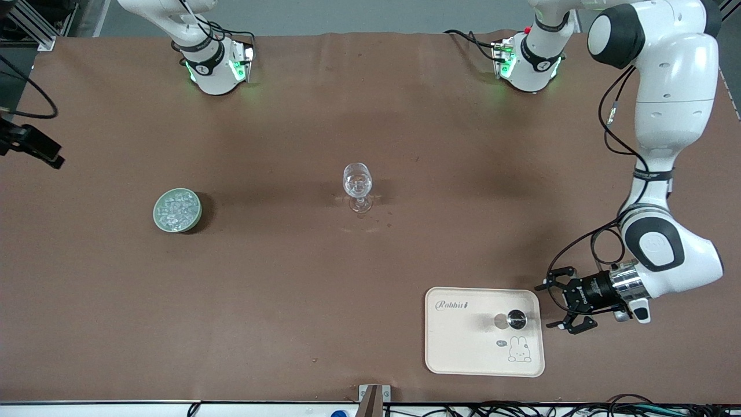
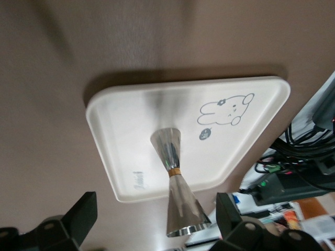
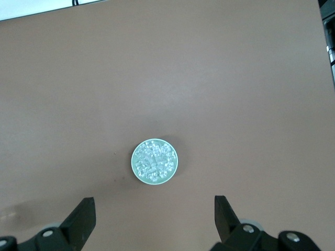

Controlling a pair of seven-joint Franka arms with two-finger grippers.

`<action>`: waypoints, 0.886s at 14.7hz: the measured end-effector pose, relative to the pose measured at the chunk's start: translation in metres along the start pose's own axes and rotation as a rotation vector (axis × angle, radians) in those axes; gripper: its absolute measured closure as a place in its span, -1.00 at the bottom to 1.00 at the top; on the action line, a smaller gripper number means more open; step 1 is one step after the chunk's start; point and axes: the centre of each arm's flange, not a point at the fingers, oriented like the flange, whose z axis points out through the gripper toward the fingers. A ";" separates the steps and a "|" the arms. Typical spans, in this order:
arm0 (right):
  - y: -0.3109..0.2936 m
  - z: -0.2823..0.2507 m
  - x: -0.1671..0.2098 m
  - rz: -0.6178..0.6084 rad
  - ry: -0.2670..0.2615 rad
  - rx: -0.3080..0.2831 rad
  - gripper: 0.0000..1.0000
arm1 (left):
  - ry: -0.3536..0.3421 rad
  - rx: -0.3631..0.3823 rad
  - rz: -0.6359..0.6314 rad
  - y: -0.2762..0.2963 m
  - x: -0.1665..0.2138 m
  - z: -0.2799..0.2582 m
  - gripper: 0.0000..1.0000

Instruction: Pour wine and add ice with both arms

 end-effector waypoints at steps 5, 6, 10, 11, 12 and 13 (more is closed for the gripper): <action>0.026 -0.004 0.007 -0.060 0.017 0.021 -1.00 | 0.135 0.041 0.155 0.020 -0.022 -0.042 -1.00; 0.024 -0.004 0.008 -0.065 0.018 0.022 -1.00 | 0.141 0.045 0.186 0.023 -0.023 -0.052 -0.99; 0.014 -0.001 0.009 -0.079 0.013 0.029 -1.00 | 0.162 0.086 0.516 0.030 -0.040 -0.110 -0.95; 0.013 -0.001 0.009 -0.081 0.013 0.035 -1.00 | 0.177 0.120 0.617 0.030 -0.046 -0.123 -0.95; 0.011 -0.002 0.009 -0.083 0.013 0.041 -1.00 | 0.194 0.162 0.719 0.029 -0.052 -0.135 -0.95; 0.010 -0.002 0.009 -0.085 0.013 0.045 -1.00 | 0.210 0.207 0.809 0.027 -0.059 -0.145 -0.95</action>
